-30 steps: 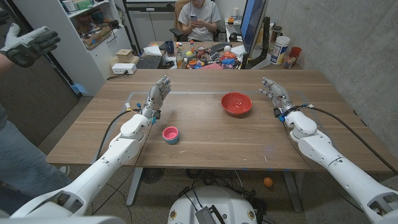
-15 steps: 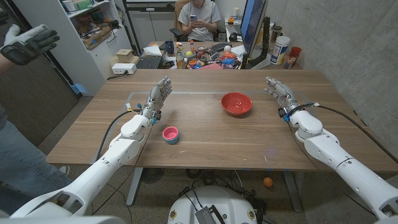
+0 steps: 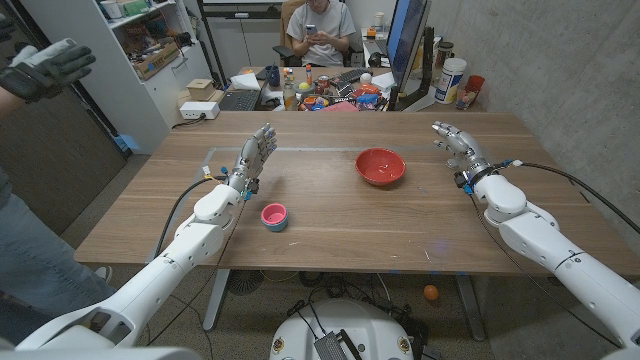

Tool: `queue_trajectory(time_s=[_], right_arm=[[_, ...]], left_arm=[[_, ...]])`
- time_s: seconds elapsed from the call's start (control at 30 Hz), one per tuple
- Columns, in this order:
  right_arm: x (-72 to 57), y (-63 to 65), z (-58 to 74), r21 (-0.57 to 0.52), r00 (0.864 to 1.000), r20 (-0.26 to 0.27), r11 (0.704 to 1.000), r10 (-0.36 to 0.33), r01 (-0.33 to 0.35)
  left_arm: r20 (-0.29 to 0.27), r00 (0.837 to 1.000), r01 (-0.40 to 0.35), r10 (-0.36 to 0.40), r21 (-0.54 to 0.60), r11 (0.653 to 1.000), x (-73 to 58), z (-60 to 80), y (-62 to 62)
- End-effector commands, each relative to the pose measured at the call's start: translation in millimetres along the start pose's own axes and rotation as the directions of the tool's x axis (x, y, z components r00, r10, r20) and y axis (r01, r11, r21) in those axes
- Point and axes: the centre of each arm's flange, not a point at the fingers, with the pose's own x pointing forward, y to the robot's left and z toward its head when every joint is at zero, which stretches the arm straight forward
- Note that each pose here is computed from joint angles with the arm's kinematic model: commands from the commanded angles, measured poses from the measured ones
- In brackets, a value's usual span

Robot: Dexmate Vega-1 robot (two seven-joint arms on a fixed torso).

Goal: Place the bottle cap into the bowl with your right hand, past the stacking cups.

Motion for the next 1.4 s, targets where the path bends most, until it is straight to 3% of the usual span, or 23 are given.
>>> queue_trajectory(time_s=[0.03,0.53,0.93,1.23,1.4], right_arm=[[-2.1,-9.2,9.8,-0.212,0.999,-0.016,0.977,-0.037,0.033],[-1.6,-18.9,22.7,-0.427,0.998,-0.036,0.903,-0.060,0.039],[-1.8,-19.2,26.8,-0.593,0.994,-0.062,0.805,-0.094,0.039],[-3.3,-17.6,23.1,-0.663,0.991,-0.105,0.749,-0.087,-0.005],[-1.5,-16.5,23.2,-0.711,0.988,-0.123,0.703,-0.094,-0.021]], left_arm=[[-0.006,1.000,0.001,-0.001,0.001,1.000,-0.4,-2.5,0.6],[-0.006,1.000,-0.003,0.003,0.000,1.000,-2.3,-4.3,2.2],[-0.006,1.000,0.004,-0.004,-0.001,1.000,-0.9,-5.4,-0.4],[-0.004,1.000,0.003,-0.003,0.006,1.000,-1.0,-3.2,0.5],[-0.006,1.000,0.006,-0.006,0.007,1.000,-1.4,-3.4,0.0]])
